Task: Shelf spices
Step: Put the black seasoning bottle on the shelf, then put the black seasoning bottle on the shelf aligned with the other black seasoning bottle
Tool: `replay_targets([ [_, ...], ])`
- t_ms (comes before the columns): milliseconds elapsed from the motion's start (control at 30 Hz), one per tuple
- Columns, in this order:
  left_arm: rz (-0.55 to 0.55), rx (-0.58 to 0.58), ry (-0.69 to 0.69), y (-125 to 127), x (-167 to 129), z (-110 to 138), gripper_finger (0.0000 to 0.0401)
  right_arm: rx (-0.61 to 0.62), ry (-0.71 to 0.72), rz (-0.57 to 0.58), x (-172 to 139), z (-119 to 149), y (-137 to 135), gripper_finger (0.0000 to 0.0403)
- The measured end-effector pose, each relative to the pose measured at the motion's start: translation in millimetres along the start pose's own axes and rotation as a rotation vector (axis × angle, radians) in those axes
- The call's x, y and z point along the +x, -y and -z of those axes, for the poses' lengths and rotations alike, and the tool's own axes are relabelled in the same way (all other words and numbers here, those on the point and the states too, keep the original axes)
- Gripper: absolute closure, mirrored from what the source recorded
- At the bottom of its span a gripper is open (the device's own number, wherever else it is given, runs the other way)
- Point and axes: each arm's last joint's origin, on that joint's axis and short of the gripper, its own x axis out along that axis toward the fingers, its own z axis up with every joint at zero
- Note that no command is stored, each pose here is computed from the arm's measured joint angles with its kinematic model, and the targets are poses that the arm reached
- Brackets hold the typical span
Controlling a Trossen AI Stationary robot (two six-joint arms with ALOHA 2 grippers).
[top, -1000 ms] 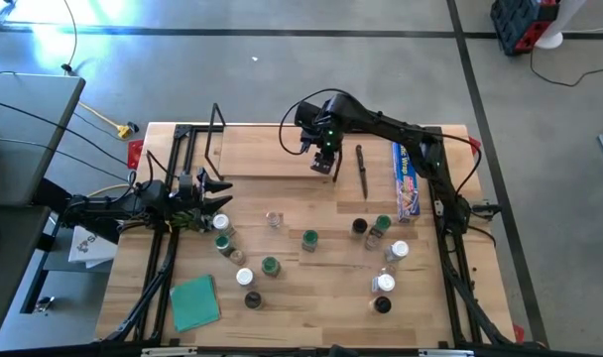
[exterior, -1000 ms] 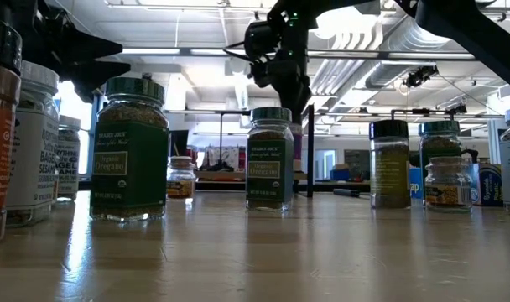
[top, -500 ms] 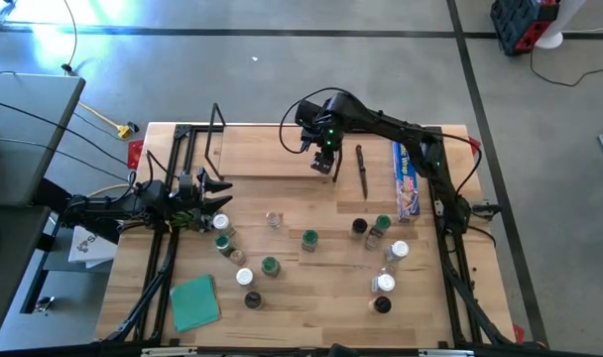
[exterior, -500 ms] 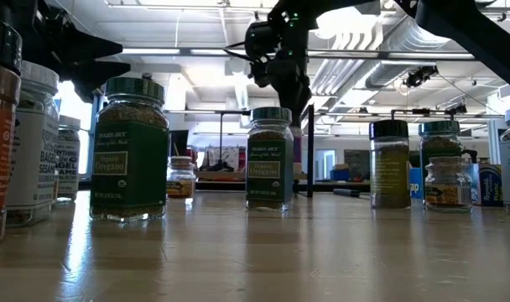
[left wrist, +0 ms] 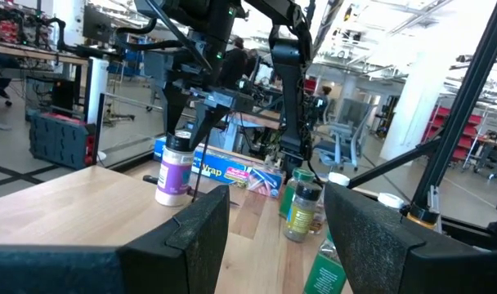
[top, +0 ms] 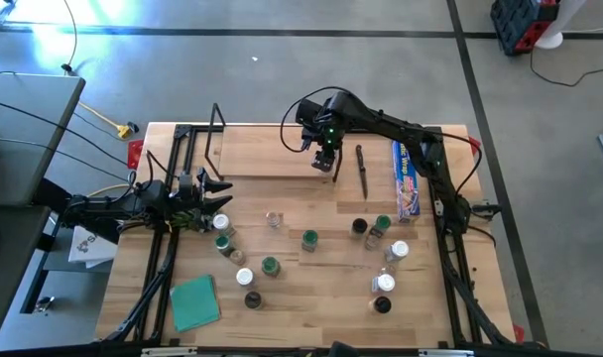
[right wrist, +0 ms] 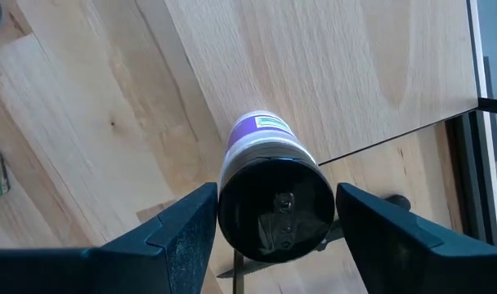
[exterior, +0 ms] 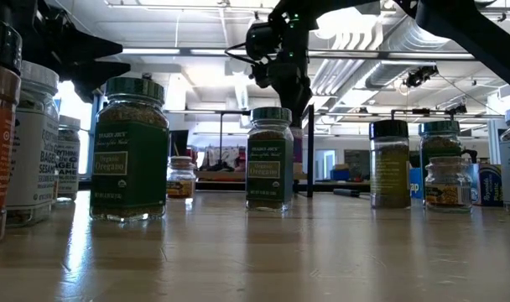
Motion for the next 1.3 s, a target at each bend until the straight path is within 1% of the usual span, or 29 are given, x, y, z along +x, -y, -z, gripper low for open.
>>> replay_targets([
  [233, 0.000, 0.000, 0.000, 0.0, 0.0, 0.0, 0.0206, -0.010, 0.012, -0.014, -8.2, 0.5, -0.8, 0.0159],
  [400, 0.000, 0.000, 0.000, 0.0, 0.0, 0.0, 0.0206, -0.010, 0.073, -0.013, -30.7, 0.5, -1.7, 0.0159],
  [567, -0.002, 0.004, -0.010, -0.2, 0.0, 1.1, 0.0206, -0.025, 0.136, -0.011, -61.9, 16.5, -11.8, 0.0159],
  [667, -0.006, 0.005, -0.027, -0.6, 0.0, 2.8, 0.0206, -0.078, 0.196, -0.016, -86.6, 28.3, -33.6, 0.0159],
  [867, -0.012, -0.014, -0.053, -1.1, 0.0, 5.4, 0.0206, -0.288, 0.306, -0.041, -128.2, 58.8, -105.5, 0.0159],
  [1000, -0.012, -0.014, -0.054, -1.1, 0.0, 5.4, 0.0206, -0.339, 0.343, 0.033, -138.5, 75.3, -147.8, 0.0159],
  [1133, -0.012, -0.014, -0.053, -1.1, 0.0, 5.4, 0.0206, -0.339, 0.292, 0.047, -130.0, 89.1, -172.8, 0.0159],
  [1233, -0.011, -0.015, -0.052, -1.1, 0.1, 5.3, 0.0206, -0.316, 0.182, 0.077, -103.9, 103.1, -180.4, 0.0159],
  [1300, -0.006, -0.015, -0.053, -0.9, 0.1, 5.3, 0.0206, -0.290, 0.120, 0.101, -84.0, 118.7, -180.7, 0.0159],
])
